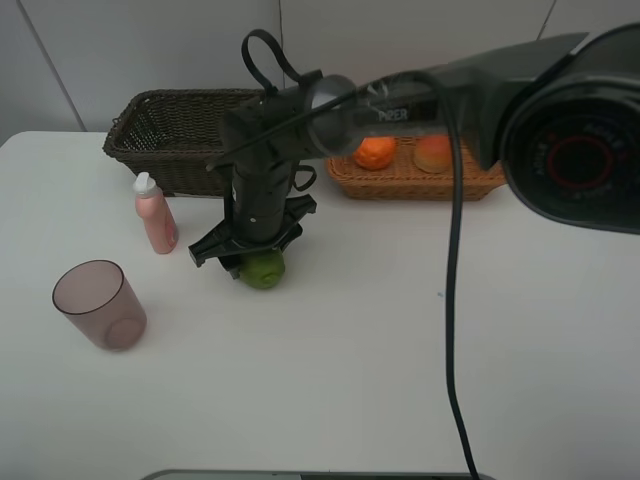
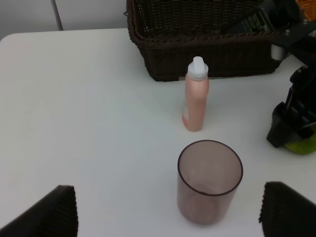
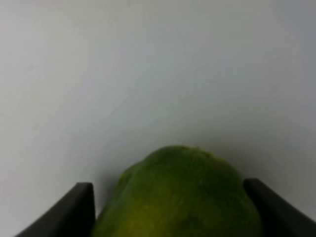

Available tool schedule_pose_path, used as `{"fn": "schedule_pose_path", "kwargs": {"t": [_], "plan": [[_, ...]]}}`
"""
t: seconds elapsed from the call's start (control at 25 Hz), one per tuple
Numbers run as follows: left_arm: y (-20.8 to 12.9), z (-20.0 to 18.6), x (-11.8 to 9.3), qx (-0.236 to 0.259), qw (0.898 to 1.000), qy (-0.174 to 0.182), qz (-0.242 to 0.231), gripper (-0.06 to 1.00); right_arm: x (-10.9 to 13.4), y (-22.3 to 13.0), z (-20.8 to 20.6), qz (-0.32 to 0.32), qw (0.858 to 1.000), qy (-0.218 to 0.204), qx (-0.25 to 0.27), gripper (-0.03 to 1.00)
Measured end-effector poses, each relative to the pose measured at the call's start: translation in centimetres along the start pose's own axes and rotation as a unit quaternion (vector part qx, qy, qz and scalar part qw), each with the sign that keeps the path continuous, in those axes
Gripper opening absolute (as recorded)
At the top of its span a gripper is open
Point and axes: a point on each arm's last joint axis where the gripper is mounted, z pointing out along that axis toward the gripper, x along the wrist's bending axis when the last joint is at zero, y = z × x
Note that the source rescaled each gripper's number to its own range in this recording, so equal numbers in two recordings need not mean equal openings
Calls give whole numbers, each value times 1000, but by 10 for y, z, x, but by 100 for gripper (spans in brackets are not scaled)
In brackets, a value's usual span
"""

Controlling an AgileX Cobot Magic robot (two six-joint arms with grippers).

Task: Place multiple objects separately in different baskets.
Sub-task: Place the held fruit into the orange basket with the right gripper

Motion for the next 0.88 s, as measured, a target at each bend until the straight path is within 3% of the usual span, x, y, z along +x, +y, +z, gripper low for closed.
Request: {"fn": "schedule_pose_path", "kwargs": {"t": [0.4, 0.6, 0.88], "plan": [[0, 0, 0, 0, 1000, 0, 0, 95, 0, 0, -3, 0, 1000, -1, 3, 40], [0, 0, 0, 0, 1000, 0, 0, 95, -3, 2, -25, 3, 1000, -1, 1, 40], [0, 0, 0, 0, 1000, 0, 0, 95, -35, 9, -65, 39, 999, -6, -10, 40]]}}
